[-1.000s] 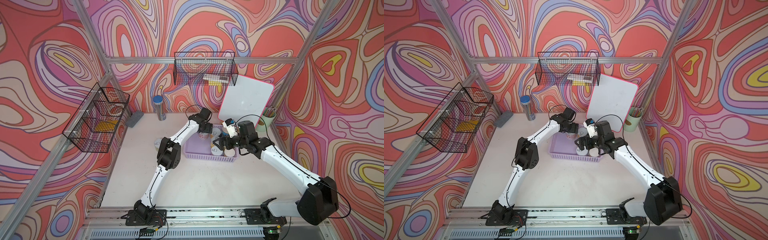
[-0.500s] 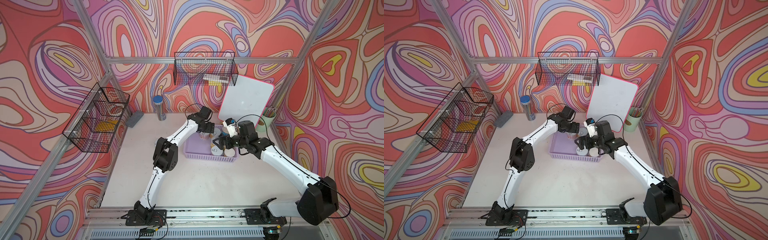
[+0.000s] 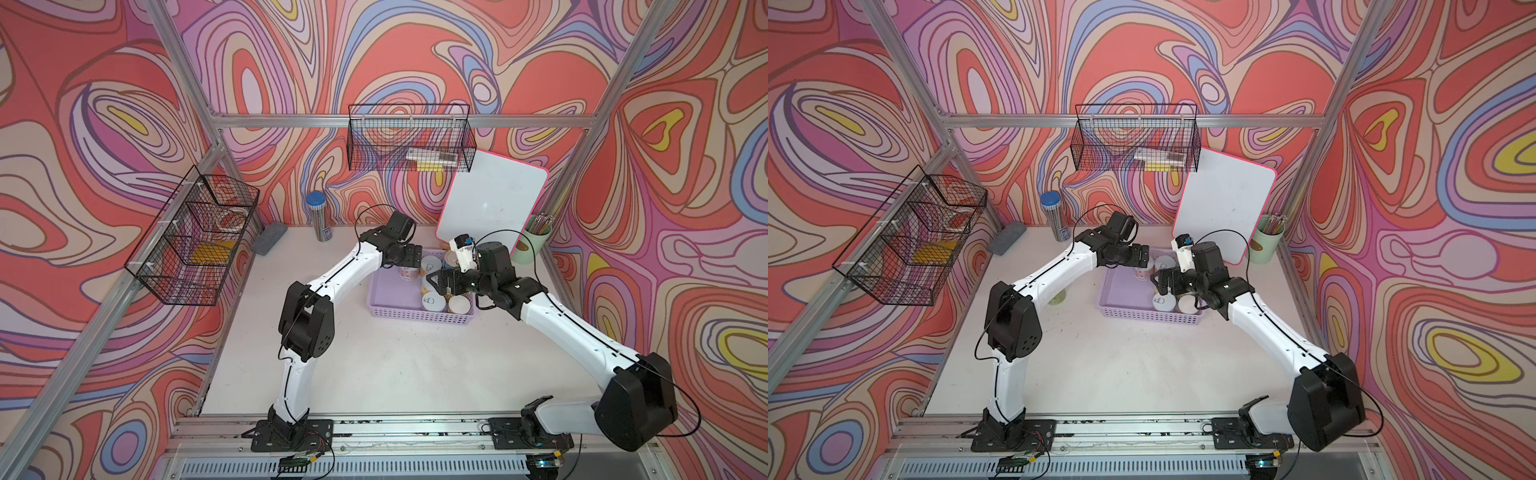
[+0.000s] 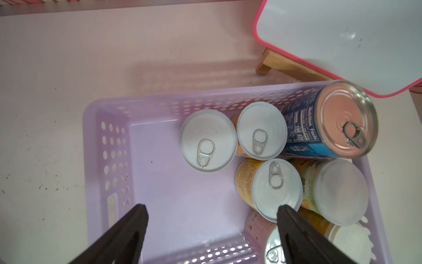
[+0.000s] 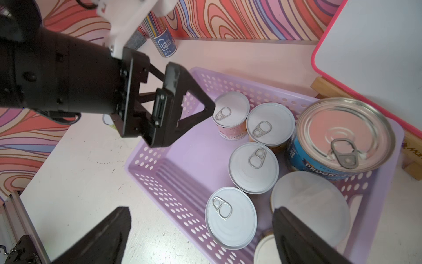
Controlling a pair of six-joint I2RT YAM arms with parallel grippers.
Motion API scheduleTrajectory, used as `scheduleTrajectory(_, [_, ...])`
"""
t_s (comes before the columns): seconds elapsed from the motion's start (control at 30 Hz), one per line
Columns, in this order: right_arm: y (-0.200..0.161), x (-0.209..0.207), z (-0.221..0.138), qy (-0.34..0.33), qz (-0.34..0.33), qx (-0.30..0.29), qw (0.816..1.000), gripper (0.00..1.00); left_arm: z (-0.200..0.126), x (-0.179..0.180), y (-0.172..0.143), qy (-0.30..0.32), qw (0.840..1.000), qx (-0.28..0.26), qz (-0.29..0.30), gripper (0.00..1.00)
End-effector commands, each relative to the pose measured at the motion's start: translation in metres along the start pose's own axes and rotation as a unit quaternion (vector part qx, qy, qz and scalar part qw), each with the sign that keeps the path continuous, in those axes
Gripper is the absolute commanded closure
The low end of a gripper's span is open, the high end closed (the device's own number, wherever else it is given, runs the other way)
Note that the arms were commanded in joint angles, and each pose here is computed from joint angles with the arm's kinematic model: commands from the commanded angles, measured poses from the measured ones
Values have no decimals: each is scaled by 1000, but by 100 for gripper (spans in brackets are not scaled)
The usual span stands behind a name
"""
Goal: Put the canned food in the basket
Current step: Place the canned food in the basket.
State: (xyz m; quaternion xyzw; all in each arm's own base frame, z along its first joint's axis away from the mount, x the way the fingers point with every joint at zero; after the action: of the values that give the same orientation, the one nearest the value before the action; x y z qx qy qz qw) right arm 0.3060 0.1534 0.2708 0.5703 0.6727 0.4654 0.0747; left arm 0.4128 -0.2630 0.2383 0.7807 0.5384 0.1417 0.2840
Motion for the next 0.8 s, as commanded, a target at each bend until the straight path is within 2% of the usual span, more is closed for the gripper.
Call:
scheduleTrajectory(0.0, [2,0,7,0,7,-9,1000,2,-23,10,1,18,1000,-24,3,7])
scheduleTrajectory(0.4, [4,18,33,9,2,-3,1000,2,-53,44,-41,62,998,-10,-21,7])
scheduleTrajectory(0.77, [-6,55,74,27,-12,17,999,2,-77,89,-79,108,992,5,-58,7])
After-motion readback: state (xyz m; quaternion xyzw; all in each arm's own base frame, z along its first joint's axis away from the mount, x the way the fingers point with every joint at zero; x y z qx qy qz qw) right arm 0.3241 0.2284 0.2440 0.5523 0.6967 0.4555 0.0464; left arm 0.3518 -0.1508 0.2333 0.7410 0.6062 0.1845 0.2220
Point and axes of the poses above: each gripper's point midway between its finger pads, its own z axis out along the fingers, its own x axis along the line the jaws close on, y = z × x, the point moved 9 cm from there along -z, back along the fingers, and after that the axes turned 10 degrees about z, right-handed, at the moved point
